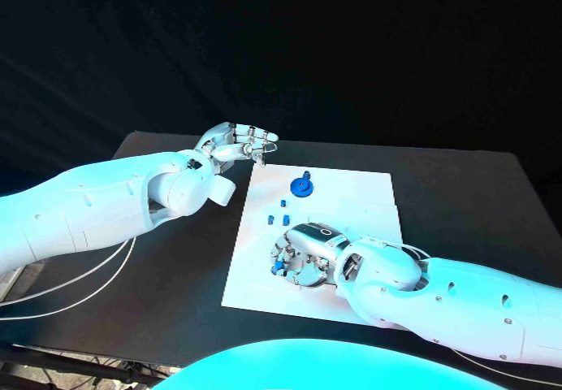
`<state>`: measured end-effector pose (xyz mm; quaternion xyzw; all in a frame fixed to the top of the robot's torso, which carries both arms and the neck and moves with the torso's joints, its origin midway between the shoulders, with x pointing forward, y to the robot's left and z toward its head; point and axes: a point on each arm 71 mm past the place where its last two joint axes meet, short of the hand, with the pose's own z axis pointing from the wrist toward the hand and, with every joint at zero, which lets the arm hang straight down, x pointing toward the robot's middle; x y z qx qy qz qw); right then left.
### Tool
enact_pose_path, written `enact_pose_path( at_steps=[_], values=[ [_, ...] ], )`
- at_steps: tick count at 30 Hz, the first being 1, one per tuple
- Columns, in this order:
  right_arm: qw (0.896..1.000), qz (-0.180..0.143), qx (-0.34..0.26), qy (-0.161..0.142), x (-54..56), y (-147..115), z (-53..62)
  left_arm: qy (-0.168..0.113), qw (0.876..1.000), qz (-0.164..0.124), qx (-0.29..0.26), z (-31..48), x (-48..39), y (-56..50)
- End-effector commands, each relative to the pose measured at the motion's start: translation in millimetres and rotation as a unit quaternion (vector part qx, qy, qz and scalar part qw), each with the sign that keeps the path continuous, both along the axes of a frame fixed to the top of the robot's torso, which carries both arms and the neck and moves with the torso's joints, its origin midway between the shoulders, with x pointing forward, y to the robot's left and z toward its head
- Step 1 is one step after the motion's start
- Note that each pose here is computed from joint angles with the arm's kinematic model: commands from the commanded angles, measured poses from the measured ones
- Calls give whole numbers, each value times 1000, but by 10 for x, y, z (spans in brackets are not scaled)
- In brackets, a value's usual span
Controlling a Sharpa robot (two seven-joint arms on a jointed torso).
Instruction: Assemble the parts on the task board
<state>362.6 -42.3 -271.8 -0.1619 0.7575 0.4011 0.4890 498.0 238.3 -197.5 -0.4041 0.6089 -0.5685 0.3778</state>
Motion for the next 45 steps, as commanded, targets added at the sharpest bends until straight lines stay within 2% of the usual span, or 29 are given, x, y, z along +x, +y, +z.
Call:
enact_pose_path(
  at_steps=[1, 13, 21, 25, 27, 31, 35, 38, 41, 45],
  values=[
    [1000, 1, -20, 1, -6, 0, -31, -2, 1000, -9, -4, 13, -6, -22],
    [1000, -15, 7, -19, 11, -46, 16, -2, 1000, -9, -3, 14, -7, -16],
    [996, -37, 72, -42, -4, -180, 169, -1, 1000, -9, -3, 11, -7, -7],
    [993, -49, 105, -37, 11, -269, 265, -1, 1000, -9, -3, 10, -7, -5],
    [989, -72, 132, -8, 66, -398, 350, -1, 1000, -9, -3, 9, -7, -2],
    [980, -124, 147, 54, 196, -694, 452, 0, 1000, -9, -2, 1, -10, 6],
    [972, -168, 131, 97, 285, -1028, 513, 1, 1000, -8, -1, -10, -13, 18],
    [966, -198, 104, 126, 298, -1284, 515, 2, 1000, -7, 0, -19, -17, 26],
    [961, -225, 76, 142, 280, -1515, 503, 3, 1000, -6, 1, -28, -24, 32],
    [955, -256, 39, 143, 233, -1780, 485, 4, 1000, -7, 1, -36, -32, 31]
  ],
)
